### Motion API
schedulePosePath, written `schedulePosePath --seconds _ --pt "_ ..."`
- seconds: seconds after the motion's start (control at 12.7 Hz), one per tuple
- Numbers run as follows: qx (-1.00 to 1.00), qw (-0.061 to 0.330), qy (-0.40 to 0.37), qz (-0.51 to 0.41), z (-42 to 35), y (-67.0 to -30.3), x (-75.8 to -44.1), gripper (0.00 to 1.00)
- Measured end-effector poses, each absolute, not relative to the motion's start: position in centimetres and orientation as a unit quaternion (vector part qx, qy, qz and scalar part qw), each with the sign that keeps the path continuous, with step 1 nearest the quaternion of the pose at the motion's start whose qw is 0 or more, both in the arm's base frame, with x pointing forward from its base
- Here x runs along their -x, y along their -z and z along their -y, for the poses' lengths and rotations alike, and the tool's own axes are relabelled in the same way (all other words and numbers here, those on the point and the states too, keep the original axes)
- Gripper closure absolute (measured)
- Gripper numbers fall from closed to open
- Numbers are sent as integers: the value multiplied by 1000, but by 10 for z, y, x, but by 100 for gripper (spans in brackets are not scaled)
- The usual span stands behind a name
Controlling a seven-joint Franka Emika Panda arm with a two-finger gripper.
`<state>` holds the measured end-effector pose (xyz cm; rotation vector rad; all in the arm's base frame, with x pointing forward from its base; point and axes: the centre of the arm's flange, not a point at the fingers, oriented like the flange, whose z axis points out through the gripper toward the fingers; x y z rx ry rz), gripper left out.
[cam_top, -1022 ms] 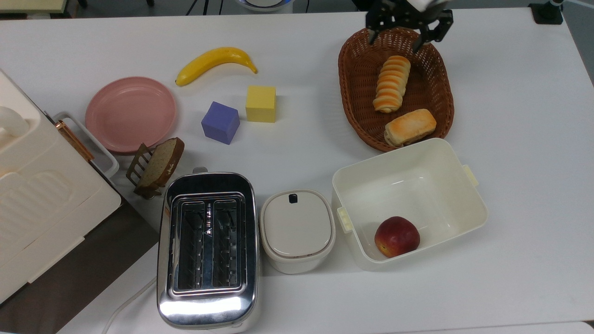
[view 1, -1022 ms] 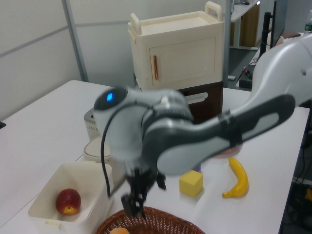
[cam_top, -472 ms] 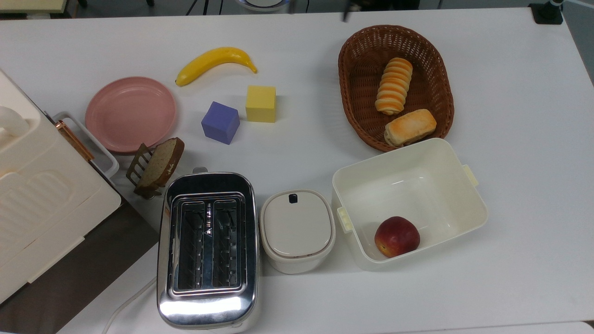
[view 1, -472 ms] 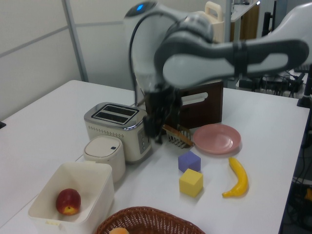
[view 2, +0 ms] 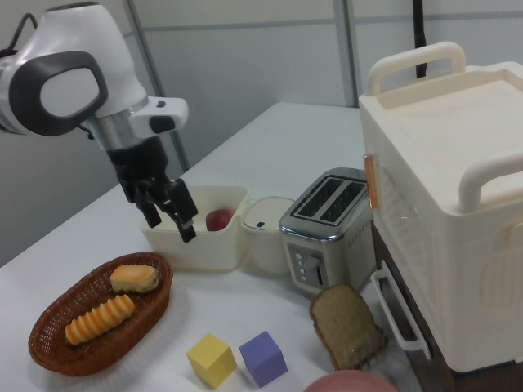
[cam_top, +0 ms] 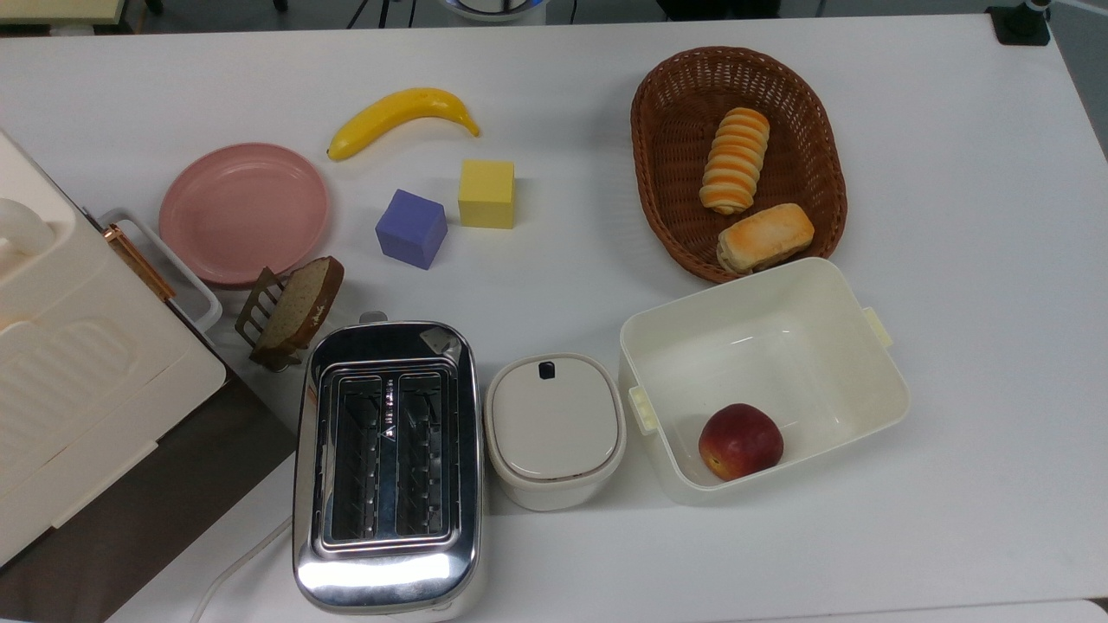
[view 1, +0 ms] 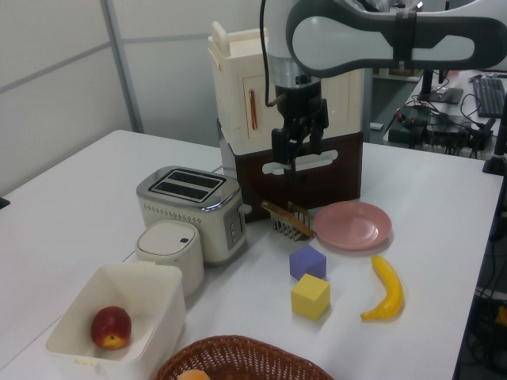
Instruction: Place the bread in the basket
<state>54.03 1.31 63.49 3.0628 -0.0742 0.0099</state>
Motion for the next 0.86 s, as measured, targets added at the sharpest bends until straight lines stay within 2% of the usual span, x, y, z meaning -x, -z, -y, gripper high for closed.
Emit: schedulePosePath --seconds 0.39,0.86 --pt "-999 31 4 23 18 -630 -542 0" --pt "-999 25 2 26 20 -620 -551 0"
